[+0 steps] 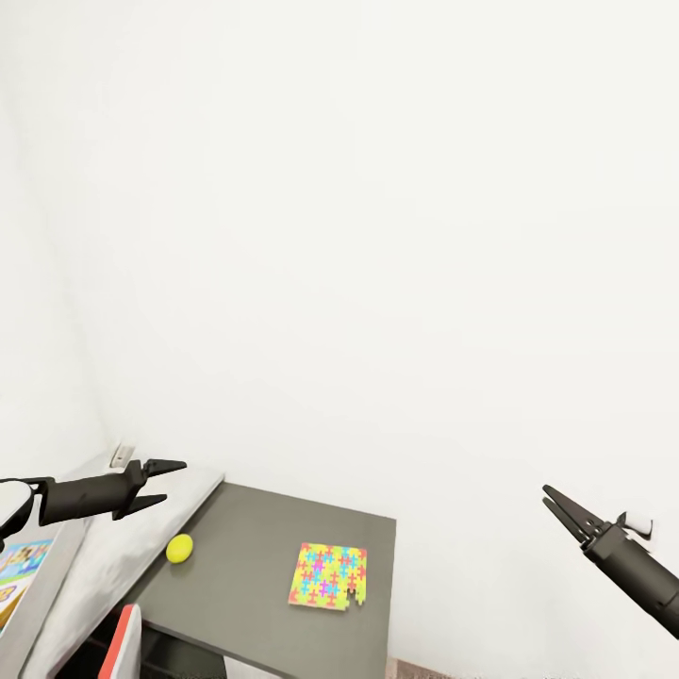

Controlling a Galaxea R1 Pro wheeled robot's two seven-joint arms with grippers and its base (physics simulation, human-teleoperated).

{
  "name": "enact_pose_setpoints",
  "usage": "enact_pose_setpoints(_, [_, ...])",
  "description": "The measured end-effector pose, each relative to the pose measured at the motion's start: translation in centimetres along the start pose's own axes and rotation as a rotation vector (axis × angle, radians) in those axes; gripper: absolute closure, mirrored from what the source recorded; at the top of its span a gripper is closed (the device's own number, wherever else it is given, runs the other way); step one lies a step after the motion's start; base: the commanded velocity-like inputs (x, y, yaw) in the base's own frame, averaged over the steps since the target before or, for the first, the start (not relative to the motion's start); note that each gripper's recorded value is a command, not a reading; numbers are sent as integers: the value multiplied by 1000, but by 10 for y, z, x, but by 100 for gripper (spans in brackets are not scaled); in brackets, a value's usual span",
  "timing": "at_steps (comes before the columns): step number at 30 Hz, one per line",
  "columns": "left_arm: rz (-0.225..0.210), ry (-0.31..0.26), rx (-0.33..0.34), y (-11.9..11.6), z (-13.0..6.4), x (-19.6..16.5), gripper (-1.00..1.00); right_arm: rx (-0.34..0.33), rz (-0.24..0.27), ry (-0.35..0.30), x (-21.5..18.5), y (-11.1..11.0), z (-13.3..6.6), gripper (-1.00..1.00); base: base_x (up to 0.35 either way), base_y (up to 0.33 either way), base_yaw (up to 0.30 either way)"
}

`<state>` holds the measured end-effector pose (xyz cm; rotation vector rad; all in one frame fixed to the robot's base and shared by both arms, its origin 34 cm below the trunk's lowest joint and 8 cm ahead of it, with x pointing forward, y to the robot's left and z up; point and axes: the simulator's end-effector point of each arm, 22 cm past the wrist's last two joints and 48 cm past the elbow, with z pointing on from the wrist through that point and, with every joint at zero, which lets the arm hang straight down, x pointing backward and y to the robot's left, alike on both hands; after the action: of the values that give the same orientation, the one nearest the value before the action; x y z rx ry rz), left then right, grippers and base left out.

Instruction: Put all the toys in the child's room - the three board games (two on the bed and one on the table), the two jigsaw puzzles on the table, and the tennis ball on the table - inside the toy box on the table in the child's room.

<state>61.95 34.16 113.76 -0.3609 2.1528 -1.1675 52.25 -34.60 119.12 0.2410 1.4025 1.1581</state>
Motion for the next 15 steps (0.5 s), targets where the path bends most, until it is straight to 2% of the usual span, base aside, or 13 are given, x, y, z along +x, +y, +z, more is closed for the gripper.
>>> enact_pose_setpoints(9, [-8, 9, -8, 6, 5, 3, -100, 90, 0, 7, 0, -22, 0, -100, 0, -11, 0])
enact_pose_setpoints(15, [-14, 14, -13, 10, 8, 4, -100, 129, 5, 19, 1, -33, 0, -100, 0, -111, 0])
